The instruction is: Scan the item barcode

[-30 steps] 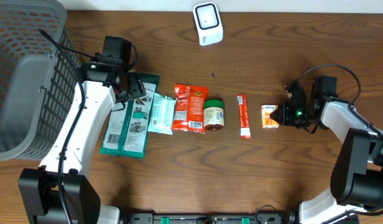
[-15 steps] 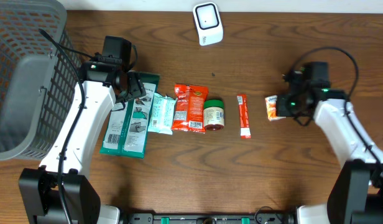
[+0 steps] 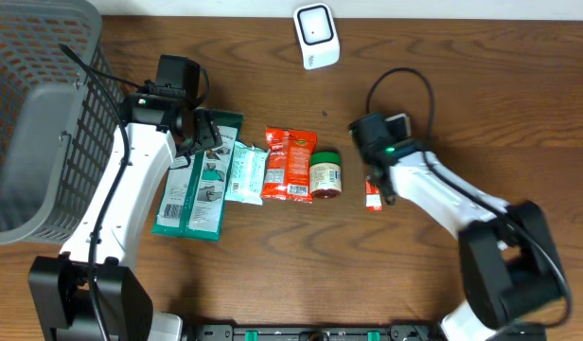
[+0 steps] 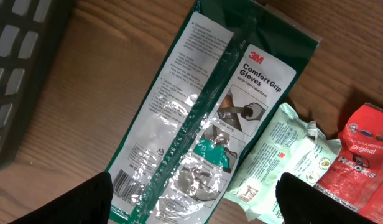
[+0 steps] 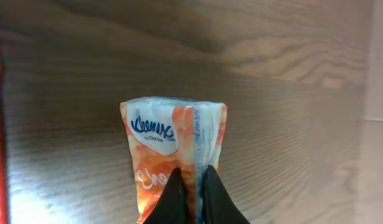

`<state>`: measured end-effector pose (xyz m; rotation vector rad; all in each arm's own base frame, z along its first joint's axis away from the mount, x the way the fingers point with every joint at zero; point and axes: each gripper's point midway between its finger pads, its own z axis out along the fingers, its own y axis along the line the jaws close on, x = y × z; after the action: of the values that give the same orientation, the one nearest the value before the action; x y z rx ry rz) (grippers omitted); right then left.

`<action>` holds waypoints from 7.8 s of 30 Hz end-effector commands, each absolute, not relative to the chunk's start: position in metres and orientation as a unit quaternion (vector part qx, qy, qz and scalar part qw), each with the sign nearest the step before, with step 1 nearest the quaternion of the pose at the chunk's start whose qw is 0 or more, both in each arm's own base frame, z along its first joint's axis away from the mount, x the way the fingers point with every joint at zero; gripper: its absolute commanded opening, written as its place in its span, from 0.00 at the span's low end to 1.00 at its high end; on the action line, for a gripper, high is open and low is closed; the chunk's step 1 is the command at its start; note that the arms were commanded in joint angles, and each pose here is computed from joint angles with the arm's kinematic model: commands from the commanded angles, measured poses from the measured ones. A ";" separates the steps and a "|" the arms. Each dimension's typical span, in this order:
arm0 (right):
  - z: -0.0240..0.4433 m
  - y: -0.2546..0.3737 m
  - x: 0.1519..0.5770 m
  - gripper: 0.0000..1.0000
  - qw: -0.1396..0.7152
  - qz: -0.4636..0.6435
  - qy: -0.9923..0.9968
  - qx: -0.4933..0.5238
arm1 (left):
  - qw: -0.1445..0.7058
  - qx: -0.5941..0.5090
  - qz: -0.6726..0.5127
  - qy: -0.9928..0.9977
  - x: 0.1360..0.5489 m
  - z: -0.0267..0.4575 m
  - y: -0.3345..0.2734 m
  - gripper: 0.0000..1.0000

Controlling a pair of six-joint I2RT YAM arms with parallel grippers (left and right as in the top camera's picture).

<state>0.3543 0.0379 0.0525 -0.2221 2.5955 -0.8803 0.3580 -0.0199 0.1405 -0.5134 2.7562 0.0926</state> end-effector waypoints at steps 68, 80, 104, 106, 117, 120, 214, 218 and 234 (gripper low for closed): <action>0.033 0.031 0.356 0.41 0.082 0.041 0.996 -0.019 | 0.164 -0.178 0.037 0.970 0.357 0.139 -0.019 0.84; 0.030 0.032 0.357 0.38 0.084 0.041 0.995 -0.021 | 0.164 -0.178 0.037 0.970 0.357 0.139 -0.019 0.84; 0.019 0.040 0.352 0.33 0.082 0.030 0.996 -0.035 | 0.164 -0.178 0.037 0.970 0.357 0.139 -0.019 0.84; 0.019 0.039 0.351 0.31 0.081 0.029 0.996 -0.035 | 0.164 -0.178 0.037 0.970 0.357 0.139 -0.019 0.84; 0.019 0.033 0.351 0.25 0.080 0.011 0.996 -0.033 | 0.164 -0.178 0.037 0.970 0.357 0.139 -0.019 0.84; 0.019 0.033 0.350 0.25 0.079 0.010 0.996 -0.034 | 0.164 -0.178 0.037 0.970 0.357 0.139 -0.019 0.84; 0.149 0.231 0.633 0.01 0.403 0.071 0.908 -0.089 | 0.164 -0.178 0.037 0.970 0.357 0.139 -0.019 0.84; 0.221 0.225 0.607 0.01 0.417 0.091 0.897 -0.112 | 0.164 -0.178 0.037 0.970 0.357 0.139 -0.019 0.84; 0.363 0.101 0.404 0.01 0.316 0.026 0.945 -0.077 | 0.164 -0.178 0.037 0.970 0.357 0.139 -0.019 0.84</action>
<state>0.3942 0.1216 0.4055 -0.2355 2.3382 0.1603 0.3582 -0.0200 0.1405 -0.5134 2.7554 0.0923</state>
